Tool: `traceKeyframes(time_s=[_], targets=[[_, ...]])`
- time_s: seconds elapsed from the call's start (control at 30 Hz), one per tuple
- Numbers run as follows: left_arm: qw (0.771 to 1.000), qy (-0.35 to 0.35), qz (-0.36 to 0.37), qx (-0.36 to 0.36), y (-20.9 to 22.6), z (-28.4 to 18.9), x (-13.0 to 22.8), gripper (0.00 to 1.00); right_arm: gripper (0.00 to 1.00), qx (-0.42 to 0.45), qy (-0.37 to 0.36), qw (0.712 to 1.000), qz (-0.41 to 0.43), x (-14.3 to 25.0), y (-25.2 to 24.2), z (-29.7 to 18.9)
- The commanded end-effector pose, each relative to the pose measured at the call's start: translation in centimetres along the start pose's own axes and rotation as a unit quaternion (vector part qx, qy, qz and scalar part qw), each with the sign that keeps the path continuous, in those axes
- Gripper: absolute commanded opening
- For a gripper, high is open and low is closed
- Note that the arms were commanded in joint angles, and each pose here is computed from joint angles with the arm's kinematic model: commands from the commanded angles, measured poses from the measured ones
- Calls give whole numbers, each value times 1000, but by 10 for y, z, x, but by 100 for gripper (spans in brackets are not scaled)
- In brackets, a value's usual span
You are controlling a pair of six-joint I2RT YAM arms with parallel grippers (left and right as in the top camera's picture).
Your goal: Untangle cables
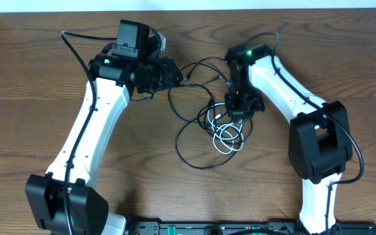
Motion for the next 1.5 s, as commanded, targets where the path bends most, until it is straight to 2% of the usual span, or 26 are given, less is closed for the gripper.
traceKeyframes(time_s=[0.0, 0.17, 0.4, 0.67, 0.83, 1.03, 1.23, 1.47], targets=[[1000, 5, -6, -6, 4, 3, 1, 45, 1, -55, -20, 996, -62, -6, 18, -28], [1000, 5, -6, -6, 4, 3, 1, 45, 1, -126, -66, 985, -93, -13, 29, -78], [1000, 4, -6, -6, 3, 3, 1, 45, 1, -190, -190, 956, -123, -9, 13, -178], [1000, 8, 0, -3, -1, 5, 4, 45, 1, -220, -352, 901, -124, 31, -19, -288], [1000, 27, 16, 3, -14, 17, 11, 46, 1, -223, -438, 863, -115, 64, -41, -337], [992, 74, 83, 55, -41, 47, 27, 55, 1, -218, -478, 845, -101, 89, -60, -358], [982, 90, 109, 128, -66, 76, 31, 71, 1, -214, -466, 855, -84, 89, -69, -353], [974, 110, 102, 169, -78, 118, 36, 75, 1, -214, -460, 858, -82, 90, -69, -351]])
Point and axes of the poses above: each gripper's point midway between its finger pads, its own z axis out along the fingers, its own y axis along the line the jaws close on, x = y × z, the point moved 6 cm from there along -z, back along the fingers, and after that the axes turned 6 degrees about z, right-handed, at the moved point
